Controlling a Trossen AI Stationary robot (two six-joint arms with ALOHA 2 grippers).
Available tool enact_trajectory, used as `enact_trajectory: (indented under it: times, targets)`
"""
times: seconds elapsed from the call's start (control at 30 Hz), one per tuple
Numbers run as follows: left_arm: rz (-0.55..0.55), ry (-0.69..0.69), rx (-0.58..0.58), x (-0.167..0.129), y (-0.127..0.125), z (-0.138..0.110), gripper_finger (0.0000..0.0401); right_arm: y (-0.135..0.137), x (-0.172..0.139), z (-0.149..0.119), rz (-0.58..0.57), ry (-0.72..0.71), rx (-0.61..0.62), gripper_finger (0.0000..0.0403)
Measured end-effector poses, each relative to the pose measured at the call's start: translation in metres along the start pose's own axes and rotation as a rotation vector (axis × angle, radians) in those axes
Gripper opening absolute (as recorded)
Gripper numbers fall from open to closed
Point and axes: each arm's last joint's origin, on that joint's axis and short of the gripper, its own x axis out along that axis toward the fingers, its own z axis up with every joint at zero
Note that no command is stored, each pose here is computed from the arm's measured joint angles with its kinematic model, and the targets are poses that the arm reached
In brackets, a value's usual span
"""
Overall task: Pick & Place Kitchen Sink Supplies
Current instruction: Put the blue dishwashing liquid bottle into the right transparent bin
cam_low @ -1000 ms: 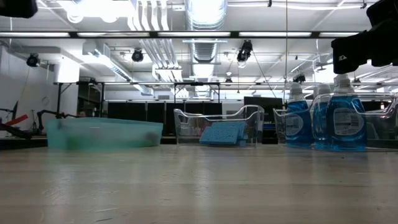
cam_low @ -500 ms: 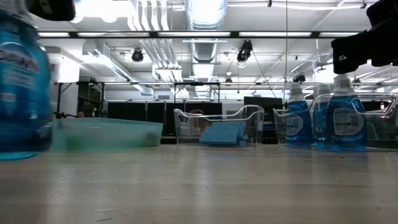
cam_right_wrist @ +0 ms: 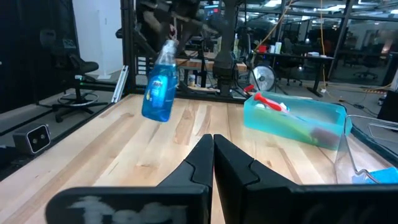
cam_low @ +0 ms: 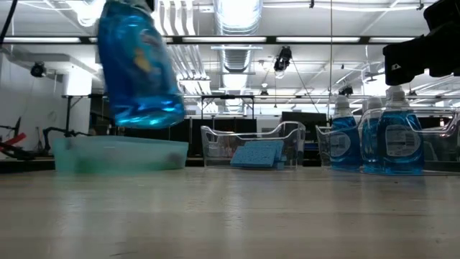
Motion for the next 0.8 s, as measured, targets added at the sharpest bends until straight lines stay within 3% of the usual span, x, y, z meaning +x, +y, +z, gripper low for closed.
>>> enact_trajectory:
  times: [0.23, 0.57, 0.8]
  targets:
    - [0.045, -0.068, 0.112, -0.011, 0.015, 0.015, 0.0131, 0.0, 0.0, 0.0, 0.0, -0.002, 0.016, 0.0008]
    - [0.094, -0.157, 0.221, -0.001, 0.036, 0.041, 0.013, -0.001, -0.001, 0.013, 0.014, -0.129, 0.339, 0.0008]
    - [0.115, -0.133, 0.308, 0.017, 0.038, 0.064, 0.0131, 0.0, 0.0, 0.012, 0.026, -0.122, 0.463, 0.0015]
